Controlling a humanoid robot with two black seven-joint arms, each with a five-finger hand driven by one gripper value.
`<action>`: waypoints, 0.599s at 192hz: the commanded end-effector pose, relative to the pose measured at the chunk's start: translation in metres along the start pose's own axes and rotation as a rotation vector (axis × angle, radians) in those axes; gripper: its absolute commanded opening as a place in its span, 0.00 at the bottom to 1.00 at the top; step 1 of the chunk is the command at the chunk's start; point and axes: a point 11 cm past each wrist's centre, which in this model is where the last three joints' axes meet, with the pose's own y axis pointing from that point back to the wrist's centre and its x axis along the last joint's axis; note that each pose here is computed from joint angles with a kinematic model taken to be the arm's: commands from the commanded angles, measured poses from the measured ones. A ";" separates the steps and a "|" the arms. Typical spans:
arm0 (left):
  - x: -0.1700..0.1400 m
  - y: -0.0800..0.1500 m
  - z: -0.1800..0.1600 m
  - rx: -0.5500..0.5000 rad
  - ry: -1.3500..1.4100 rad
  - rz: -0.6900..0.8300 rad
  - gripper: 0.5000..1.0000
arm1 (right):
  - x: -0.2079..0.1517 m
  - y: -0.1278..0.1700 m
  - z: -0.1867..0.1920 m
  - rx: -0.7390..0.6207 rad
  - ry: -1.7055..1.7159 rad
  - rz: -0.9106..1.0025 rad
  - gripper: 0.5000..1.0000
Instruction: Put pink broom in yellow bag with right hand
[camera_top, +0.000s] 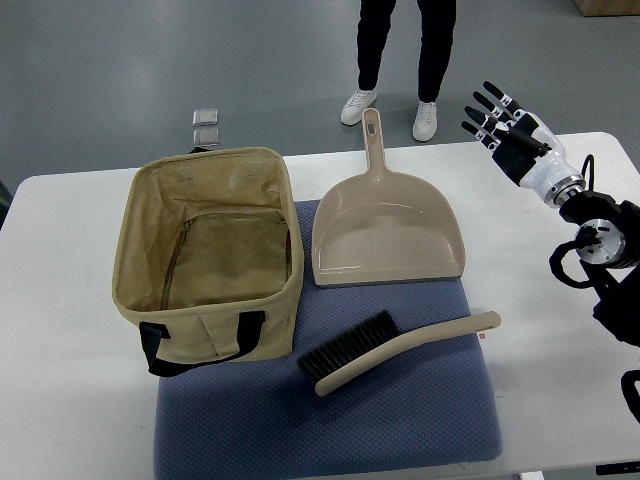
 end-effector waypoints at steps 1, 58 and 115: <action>0.001 0.000 0.000 0.000 0.001 0.002 1.00 | 0.000 0.000 0.000 0.000 -0.001 -0.001 0.86; 0.001 0.000 0.000 0.000 0.003 0.002 1.00 | 0.000 0.000 -0.001 0.002 0.002 0.000 0.86; 0.001 0.000 0.000 0.000 0.001 0.002 1.00 | 0.000 -0.001 -0.002 0.002 0.004 -0.001 0.86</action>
